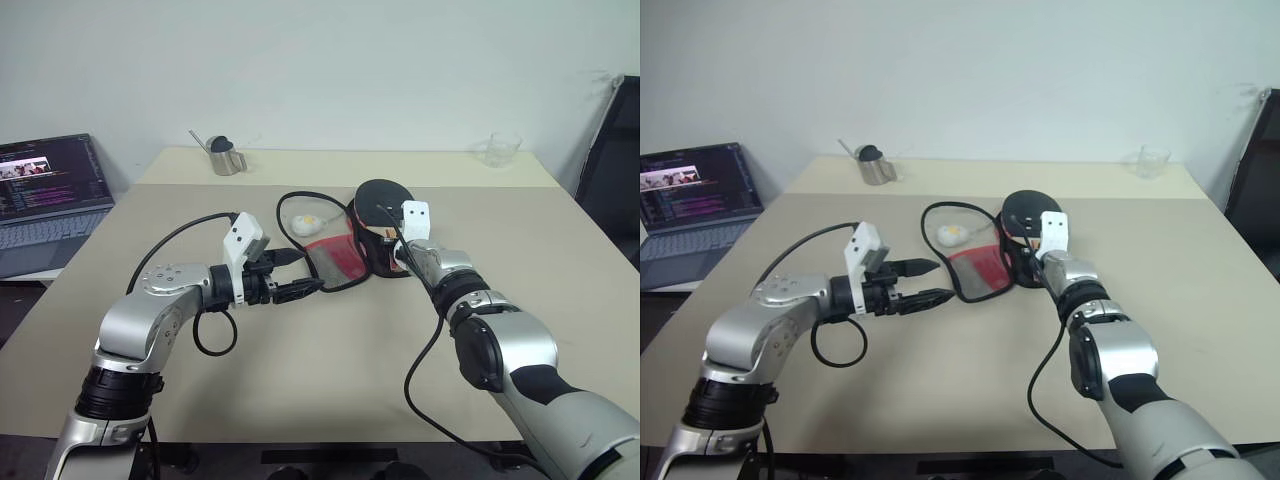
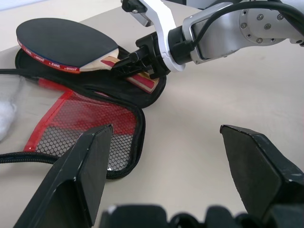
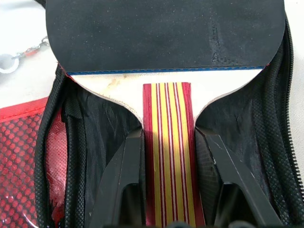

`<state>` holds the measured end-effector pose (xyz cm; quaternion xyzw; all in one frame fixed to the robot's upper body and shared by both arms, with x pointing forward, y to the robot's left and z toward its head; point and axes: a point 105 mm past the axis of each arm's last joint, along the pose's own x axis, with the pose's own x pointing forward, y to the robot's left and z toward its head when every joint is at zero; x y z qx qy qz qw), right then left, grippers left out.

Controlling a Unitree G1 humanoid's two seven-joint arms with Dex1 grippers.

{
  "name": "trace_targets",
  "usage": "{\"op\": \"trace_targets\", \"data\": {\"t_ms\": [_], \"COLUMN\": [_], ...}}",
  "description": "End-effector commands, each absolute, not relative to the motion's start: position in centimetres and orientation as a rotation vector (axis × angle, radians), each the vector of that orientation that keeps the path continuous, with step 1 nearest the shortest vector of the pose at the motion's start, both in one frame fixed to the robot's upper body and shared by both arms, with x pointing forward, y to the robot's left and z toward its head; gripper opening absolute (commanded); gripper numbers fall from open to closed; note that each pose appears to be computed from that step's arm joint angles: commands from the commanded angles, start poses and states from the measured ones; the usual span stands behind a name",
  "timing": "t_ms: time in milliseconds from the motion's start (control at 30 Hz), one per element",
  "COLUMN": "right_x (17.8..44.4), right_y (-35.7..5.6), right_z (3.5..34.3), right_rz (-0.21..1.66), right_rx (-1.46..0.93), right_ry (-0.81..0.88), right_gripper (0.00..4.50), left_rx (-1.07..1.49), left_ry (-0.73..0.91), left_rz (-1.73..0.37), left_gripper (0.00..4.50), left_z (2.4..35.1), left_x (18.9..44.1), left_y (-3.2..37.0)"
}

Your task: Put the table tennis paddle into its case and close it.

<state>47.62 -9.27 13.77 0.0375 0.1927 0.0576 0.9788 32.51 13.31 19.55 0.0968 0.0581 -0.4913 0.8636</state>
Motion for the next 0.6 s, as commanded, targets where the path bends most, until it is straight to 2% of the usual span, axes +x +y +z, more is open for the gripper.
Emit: {"op": "trace_targets", "data": {"t_ms": [33,433,600], "right_x": [47.82,47.64,47.65], "right_y": [-9.27,-9.79,-9.95], "right_z": [14.61,13.75,13.69], "right_rz": [0.11,0.087,0.081], "right_rx": [0.058,0.086,0.1], "right_ry": [0.367,0.397,0.398], "right_gripper": [1.05,1.05,2.61], "left_rx": [0.223,0.224,0.229], "left_ry": [0.076,0.07,0.071], "left_rz": [-1.053,-1.05,-1.048], "left_gripper": [3.95,3.95,3.95], "left_z": [20.53,20.57,20.54], "left_x": [32.15,32.22,32.27], "left_y": [12.93,12.79,12.81]}}
